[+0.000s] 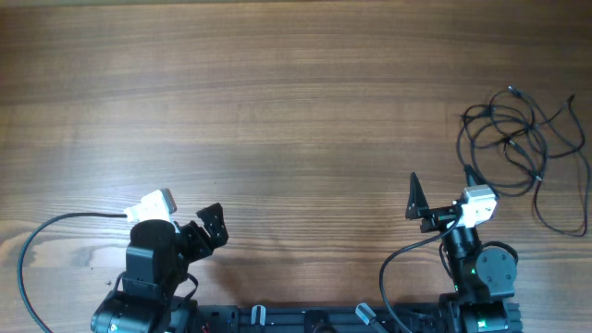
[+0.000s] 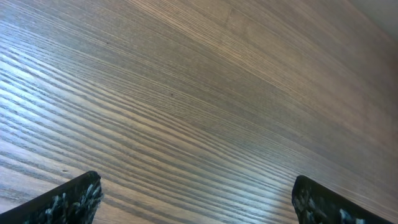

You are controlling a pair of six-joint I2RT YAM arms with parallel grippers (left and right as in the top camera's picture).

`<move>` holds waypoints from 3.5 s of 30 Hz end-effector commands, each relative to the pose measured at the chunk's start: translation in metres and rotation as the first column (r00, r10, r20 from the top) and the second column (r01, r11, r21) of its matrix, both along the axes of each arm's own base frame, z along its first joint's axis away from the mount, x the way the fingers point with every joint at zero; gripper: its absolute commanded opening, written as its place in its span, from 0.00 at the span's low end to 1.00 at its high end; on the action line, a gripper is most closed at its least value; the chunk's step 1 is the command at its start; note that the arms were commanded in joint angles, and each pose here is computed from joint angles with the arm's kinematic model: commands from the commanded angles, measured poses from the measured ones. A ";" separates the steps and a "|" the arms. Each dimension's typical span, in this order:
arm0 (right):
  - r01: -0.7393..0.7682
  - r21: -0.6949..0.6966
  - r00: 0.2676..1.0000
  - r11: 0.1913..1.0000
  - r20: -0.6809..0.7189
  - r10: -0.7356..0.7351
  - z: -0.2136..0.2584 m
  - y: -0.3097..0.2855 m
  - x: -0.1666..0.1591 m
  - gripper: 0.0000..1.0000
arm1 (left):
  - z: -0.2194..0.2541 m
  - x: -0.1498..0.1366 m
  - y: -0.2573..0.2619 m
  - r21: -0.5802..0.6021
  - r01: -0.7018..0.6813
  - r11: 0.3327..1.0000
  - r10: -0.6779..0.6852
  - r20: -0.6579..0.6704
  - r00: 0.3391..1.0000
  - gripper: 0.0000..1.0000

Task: Untangle cables

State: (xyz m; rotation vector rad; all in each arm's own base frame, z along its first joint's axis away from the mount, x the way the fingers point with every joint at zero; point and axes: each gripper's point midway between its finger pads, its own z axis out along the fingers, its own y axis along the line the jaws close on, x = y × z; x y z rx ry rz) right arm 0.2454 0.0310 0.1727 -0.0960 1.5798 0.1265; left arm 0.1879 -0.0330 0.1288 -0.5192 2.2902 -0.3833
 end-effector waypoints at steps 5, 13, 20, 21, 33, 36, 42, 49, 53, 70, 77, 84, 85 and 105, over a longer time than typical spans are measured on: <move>-0.013 -0.015 1.000 1.000 0.016 0.013 0.003 0.002 -0.001 1.00 | -0.002 0.000 0.000 -0.002 -0.003 1.000 0.003 0.000 1.000 1.00; -0.013 -0.015 1.000 1.000 0.016 0.013 0.003 0.002 -0.001 1.00 | -0.002 0.000 0.000 -0.002 -0.003 1.000 0.003 0.000 1.000 1.00; -0.013 -0.016 1.000 1.000 0.016 0.013 0.003 0.002 -0.001 1.00 | -0.002 0.000 0.000 -0.002 -0.003 1.000 0.003 0.000 1.000 1.00; -0.013 -0.015 1.000 1.000 0.016 0.013 0.003 0.002 -0.001 1.00 | -0.002 0.000 0.000 -0.002 -0.003 1.000 0.003 0.000 1.000 1.00; -0.013 -0.015 1.000 1.000 0.016 0.013 0.003 0.002 -0.001 1.00 | 0.021 0.026 0.032 -0.069 -0.148 0.987 0.163 0.400 0.902 1.00; -0.013 -0.015 1.000 1.000 0.016 0.013 0.003 0.002 -0.001 1.00 | 0.043 0.040 0.030 -0.042 -0.123 0.992 0.126 0.528 0.840 1.00; -0.013 -0.015 1.000 1.000 0.016 0.013 0.003 0.002 -0.001 1.00 | 0.079 0.051 0.025 0.086 -0.089 0.992 0.002 0.709 0.705 1.00; -0.013 -0.015 1.000 1.000 0.016 0.013 0.003 0.002 -0.001 1.00 | 0.076 0.053 -0.004 0.430 0.015 0.903 -0.358 0.731 0.581 1.00; -0.013 -0.015 1.000 1.000 0.016 0.013 0.003 0.002 -0.001 1.00 | 0.033 0.054 -0.007 0.521 0.098 0.848 -0.440 0.588 0.678 1.00; -0.013 -0.015 1.000 1.000 0.016 0.013 0.003 0.002 -0.001 1.00 | 0.033 0.050 -0.025 0.536 0.179 0.825 -0.515 0.583 0.628 1.00; -0.013 -0.015 1.000 1.000 0.016 0.013 0.003 0.002 -0.001 1.00 | 0.033 0.050 -0.025 0.531 0.178 0.829 -0.510 0.586 0.630 1.00; -0.013 -0.015 1.000 1.000 0.016 0.013 0.003 0.002 -0.001 1.00 | 0.033 0.050 -0.025 0.531 0.178 0.829 -0.510 0.586 0.629 1.00; -0.013 -0.015 1.000 1.000 0.016 0.013 0.003 0.002 -0.001 1.00 | 0.033 0.050 -0.025 0.531 0.178 0.829 -0.510 0.586 0.629 1.00; -0.013 -0.016 1.000 1.000 0.016 0.013 0.003 0.002 -0.001 1.00 | 0.033 0.050 -0.025 0.531 0.178 0.829 -0.511 0.586 0.629 1.00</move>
